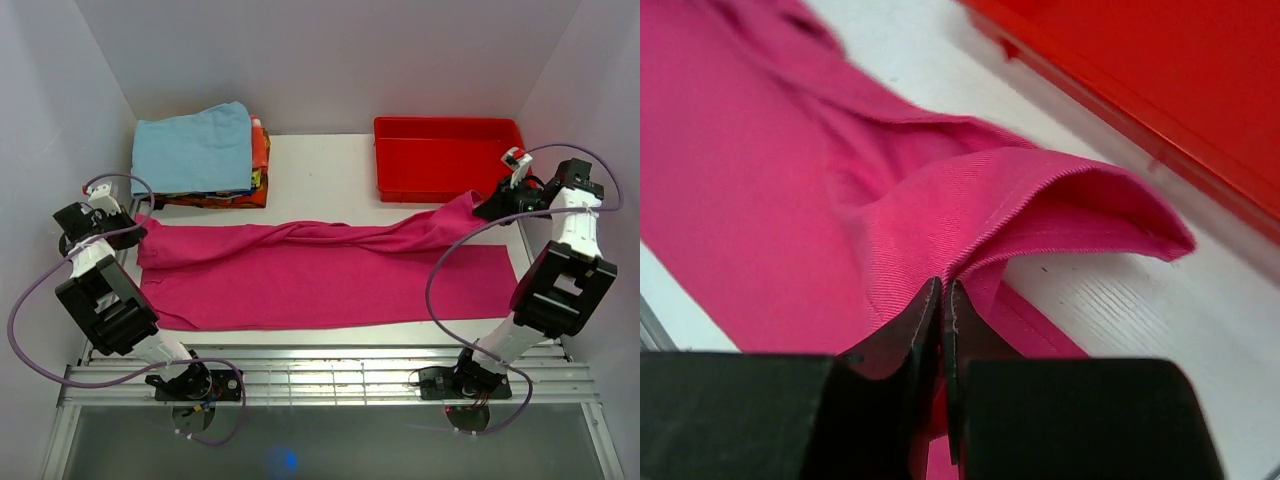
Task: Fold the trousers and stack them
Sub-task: Flatten the trousers out
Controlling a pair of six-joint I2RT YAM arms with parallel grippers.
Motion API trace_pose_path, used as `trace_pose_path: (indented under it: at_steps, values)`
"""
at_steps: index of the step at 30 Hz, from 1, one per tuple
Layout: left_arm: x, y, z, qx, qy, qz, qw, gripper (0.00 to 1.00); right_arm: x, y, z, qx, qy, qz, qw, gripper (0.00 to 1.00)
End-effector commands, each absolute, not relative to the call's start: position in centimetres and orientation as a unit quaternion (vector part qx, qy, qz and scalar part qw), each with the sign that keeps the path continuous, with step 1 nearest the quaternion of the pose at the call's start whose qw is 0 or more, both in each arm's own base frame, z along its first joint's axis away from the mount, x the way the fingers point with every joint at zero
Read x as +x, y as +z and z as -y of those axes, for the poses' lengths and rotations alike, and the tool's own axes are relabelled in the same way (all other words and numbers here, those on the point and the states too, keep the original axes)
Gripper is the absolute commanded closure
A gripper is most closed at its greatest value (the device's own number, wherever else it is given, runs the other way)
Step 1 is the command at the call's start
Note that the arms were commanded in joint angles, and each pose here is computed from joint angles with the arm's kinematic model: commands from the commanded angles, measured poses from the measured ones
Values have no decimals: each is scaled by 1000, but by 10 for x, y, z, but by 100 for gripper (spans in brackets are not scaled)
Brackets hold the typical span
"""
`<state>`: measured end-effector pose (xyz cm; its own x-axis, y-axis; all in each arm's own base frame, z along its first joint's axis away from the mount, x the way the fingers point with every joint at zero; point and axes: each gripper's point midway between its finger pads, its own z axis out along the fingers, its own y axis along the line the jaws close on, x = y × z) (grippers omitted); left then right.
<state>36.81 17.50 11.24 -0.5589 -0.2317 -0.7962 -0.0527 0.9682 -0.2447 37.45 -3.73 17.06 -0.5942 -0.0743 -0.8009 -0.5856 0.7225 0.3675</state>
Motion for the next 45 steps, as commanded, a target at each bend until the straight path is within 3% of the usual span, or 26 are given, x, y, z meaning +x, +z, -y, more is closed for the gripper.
trace_pose_path:
  at_steps: [1, 3, 5, 6, 7, 10, 14, 15, 16, 18, 19, 24, 29, 32, 35, 39, 45]
  values:
    - [373, 139, -179, -66, -85, -865, 489, 100, 315, 191, 3, -430, 255, -752, 431, 92]
    - [371, 135, -181, -68, -77, -868, 486, 100, 281, 153, 5, -531, 196, -721, 399, 92]
    - [369, 133, -183, -67, -71, -870, 484, 100, 253, 151, 6, -612, 111, -674, 399, 92]
    - [368, 130, -183, -68, -72, -871, 481, 100, 223, 117, 3, -644, 108, -663, 367, 92]
    - [367, 130, -183, -68, -71, -871, 481, 100, 216, 123, 8, -709, 21, -596, 376, 92]
    - [367, 128, -182, -69, -74, -871, 481, 100, 191, 91, 5, -787, -61, -500, 357, 92]
    - [368, 130, -184, -70, -73, -870, 482, 100, 198, 89, 17, -789, -91, -474, 381, 92]
    - [367, 129, -185, -68, -71, -871, 482, 100, 199, 89, 19, -792, -92, -470, 379, 87]
    - [367, 130, -186, -67, -69, -871, 483, 100, 199, 87, 24, -789, -89, -477, 377, 65]
    - [366, 129, -185, -63, -69, -871, 482, 100, 205, 92, 29, -766, -83, -504, 390, 44]
    - [366, 129, -184, -62, -71, -871, 482, 100, 210, 97, 31, -748, -77, -523, 402, 24]
    - [365, 128, -175, -58, -95, -869, 483, 100, 251, 170, 66, -579, -34, -671, 463, 2]
    - [367, 125, -173, -58, -106, -869, 481, 100, 274, 192, 75, -459, 112, -753, 458, 5]
    - [368, 123, -174, -61, -107, -870, 478, 100, 289, 184, 63, -389, 207, -796, 414, 1]
    - [369, 120, -174, -66, -112, -870, 475, 100, 293, 152, 54, -339, 257, -839, 338, 12]
    - [369, 117, -170, -75, -127, -868, 474, 100, 284, 110, 47, -299, 289, -865, 281, 17]
    - [366, 104, -166, -80, -139, -873, 461, 100, 310, 86, 32, -306, 281, -858, 302, 17]
